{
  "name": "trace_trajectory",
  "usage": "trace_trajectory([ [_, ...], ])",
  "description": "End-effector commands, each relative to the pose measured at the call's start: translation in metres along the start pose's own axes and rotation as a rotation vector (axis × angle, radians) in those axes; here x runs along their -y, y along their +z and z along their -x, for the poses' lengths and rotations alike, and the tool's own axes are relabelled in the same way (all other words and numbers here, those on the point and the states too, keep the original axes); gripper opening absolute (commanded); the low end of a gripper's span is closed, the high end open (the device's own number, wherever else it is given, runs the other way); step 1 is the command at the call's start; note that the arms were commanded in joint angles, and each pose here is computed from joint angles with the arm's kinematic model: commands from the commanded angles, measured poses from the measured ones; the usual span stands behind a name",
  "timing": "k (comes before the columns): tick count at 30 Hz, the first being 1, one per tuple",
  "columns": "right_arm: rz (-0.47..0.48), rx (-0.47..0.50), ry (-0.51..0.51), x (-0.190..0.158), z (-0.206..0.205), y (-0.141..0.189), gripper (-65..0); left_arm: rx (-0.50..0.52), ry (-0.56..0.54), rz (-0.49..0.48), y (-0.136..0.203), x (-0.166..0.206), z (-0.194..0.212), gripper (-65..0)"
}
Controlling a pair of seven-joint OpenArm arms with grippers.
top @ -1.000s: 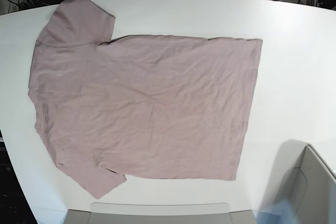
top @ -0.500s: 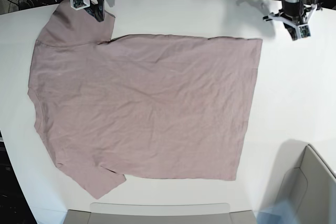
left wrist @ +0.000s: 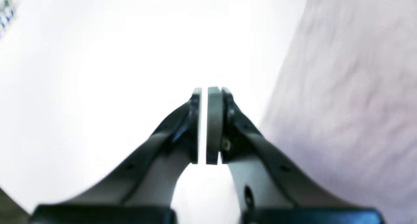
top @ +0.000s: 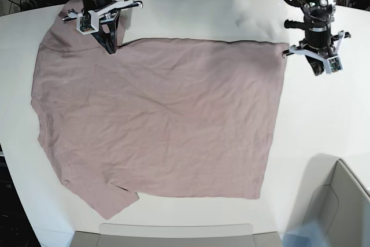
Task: Fold the T-shirt properly
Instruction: 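Lower both grippers onto the shirt's shoulder corners and close them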
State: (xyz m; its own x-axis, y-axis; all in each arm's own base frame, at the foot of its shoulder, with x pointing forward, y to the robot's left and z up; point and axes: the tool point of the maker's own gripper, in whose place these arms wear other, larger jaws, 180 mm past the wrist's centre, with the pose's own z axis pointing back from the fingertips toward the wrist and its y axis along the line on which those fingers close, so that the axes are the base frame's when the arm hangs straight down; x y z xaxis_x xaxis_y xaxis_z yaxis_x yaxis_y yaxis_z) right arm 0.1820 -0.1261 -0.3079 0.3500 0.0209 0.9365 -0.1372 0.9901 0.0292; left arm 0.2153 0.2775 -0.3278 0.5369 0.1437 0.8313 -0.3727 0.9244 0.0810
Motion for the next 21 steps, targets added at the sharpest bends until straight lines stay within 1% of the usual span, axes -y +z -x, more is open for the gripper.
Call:
trace_trajectory([
  [1,-0.005,0.031,-0.003,-0.001,-0.008,0.003,-59.6,0.062,-0.010,-0.005,0.001,-0.001,-0.017,-58.3],
  [2,-0.002,0.022,-0.008,-0.001,-0.005,0.005,-56.7,0.062,-0.010,-0.002,0.001,0.000,-0.017,-57.5],
  [3,0.000,0.010,-0.012,-0.001,-0.002,0.008,-52.5,0.058,-0.012,0.012,0.001,0.005,-0.016,-56.5],
  [5,0.001,-0.008,-0.018,-0.001,0.003,0.012,-45.7,0.053,-0.029,0.054,0.001,0.019,-0.014,-55.4],
  [7,-0.004,-0.037,-0.035,-0.001,0.010,0.019,-40.2,0.046,-0.055,0.102,0.001,0.035,-0.012,-54.4],
  [8,0.000,-0.057,-0.029,0.005,0.015,0.025,-38.4,0.042,-0.063,0.123,0.001,0.042,-0.011,-53.9],
  [9,0.010,-0.076,-0.032,0.013,0.019,0.030,-37.2,0.036,-0.067,0.142,0.002,0.049,-0.008,-53.6],
  [11,0.050,-0.112,-0.073,0.031,0.029,0.039,-36.1,0.027,-0.074,0.176,0.004,0.062,-0.004,-53.4],
  [15,0.206,-0.144,-0.176,0.091,0.045,0.057,-36.1,-0.003,-0.087,0.216,0.009,0.075,0.008,-53.4],
  [16,0.234,-0.150,-0.188,0.106,0.048,0.061,-36.1,-0.004,-0.089,0.221,0.009,0.077,0.009,-53.4],
  [19,0.289,-0.186,-0.234,0.137,0.067,0.073,-36.1,-0.011,-0.090,0.221,0.009,0.077,0.011,-53.4],
  [21,0.305,-0.213,-0.242,0.152,0.078,0.079,-36.1,-0.012,-0.090,0.221,0.008,0.077,0.012,-53.4],
])
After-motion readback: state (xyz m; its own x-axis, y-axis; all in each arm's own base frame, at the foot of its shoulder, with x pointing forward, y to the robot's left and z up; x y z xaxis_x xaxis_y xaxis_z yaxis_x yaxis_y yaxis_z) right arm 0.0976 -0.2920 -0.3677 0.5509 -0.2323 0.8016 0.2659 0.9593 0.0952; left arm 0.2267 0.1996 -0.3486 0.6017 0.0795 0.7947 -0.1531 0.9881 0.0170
